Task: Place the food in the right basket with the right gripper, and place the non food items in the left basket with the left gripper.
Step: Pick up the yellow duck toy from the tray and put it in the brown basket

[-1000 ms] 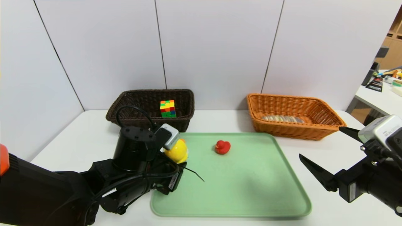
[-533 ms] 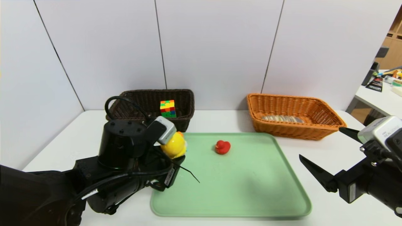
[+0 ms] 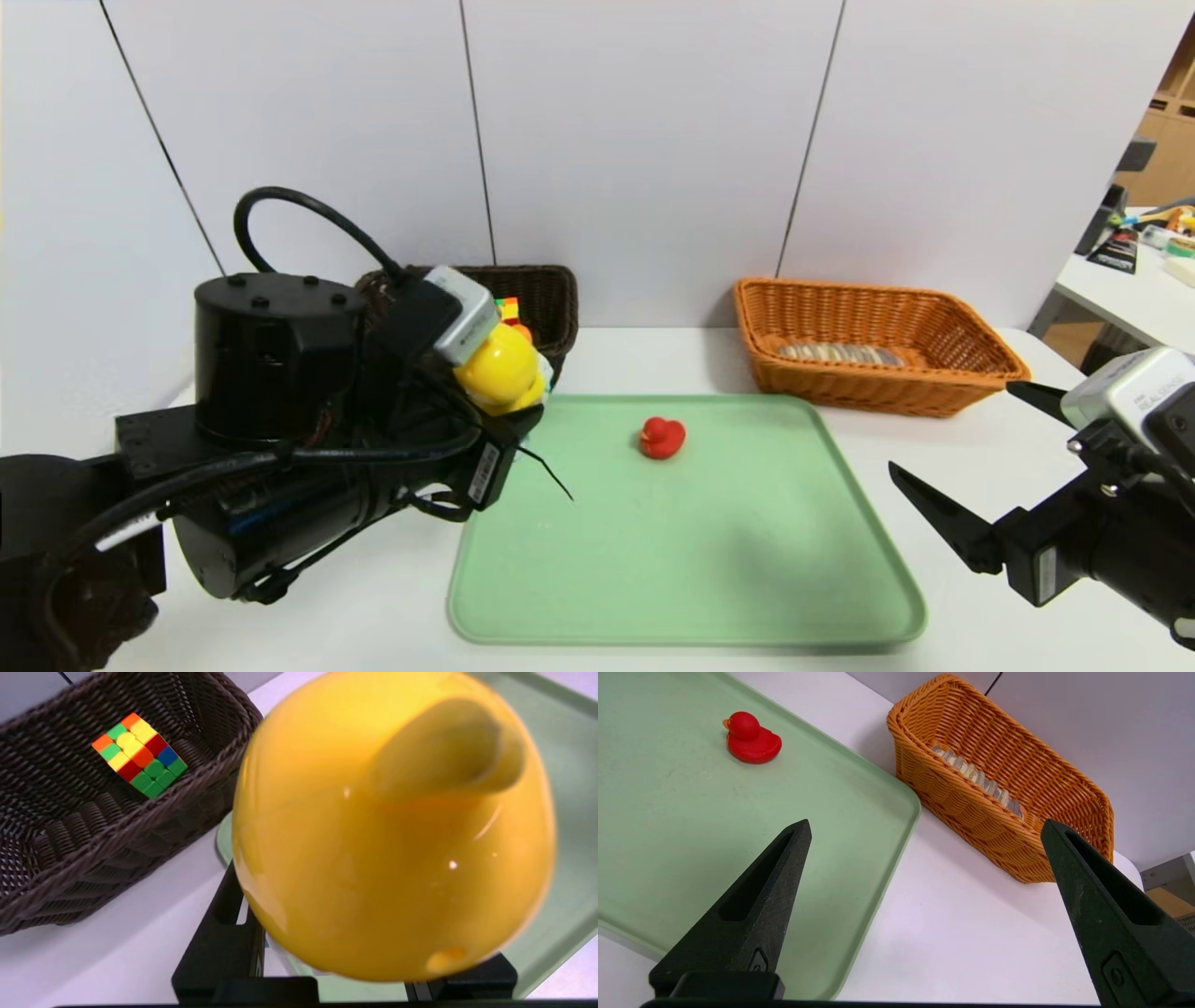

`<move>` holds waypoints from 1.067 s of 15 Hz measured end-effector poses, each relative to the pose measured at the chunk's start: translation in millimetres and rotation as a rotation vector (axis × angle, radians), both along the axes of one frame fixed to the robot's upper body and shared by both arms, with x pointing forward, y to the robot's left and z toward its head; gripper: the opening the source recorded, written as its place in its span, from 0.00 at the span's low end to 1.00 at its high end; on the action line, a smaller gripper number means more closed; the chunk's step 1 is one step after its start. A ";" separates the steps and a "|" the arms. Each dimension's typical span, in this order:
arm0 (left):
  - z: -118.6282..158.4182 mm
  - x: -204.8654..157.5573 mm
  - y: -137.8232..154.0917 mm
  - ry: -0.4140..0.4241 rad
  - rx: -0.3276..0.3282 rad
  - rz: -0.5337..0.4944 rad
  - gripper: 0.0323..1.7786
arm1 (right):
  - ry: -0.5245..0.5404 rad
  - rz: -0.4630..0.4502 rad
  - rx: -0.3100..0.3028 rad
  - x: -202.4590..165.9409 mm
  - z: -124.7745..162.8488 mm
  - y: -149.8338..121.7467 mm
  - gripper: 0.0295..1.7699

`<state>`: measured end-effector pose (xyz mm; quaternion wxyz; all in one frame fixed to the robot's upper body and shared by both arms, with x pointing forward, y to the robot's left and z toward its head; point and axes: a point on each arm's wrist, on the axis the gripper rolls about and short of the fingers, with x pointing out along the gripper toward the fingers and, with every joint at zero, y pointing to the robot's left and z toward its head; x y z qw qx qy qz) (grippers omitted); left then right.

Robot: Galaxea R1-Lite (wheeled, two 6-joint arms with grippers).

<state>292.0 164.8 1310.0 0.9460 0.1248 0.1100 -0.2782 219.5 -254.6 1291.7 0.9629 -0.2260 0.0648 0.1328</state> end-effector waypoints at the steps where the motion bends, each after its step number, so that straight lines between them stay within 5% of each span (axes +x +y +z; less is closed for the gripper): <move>1: 6.9 0.0 0.5 -0.009 -0.008 0.000 0.42 | 0.001 0.000 0.000 -0.1 -0.3 -0.1 0.96; 16: 78.5 56.9 41.2 -0.082 -0.001 0.070 0.41 | 0.006 0.013 -0.006 -1.3 -2.1 1.2 0.96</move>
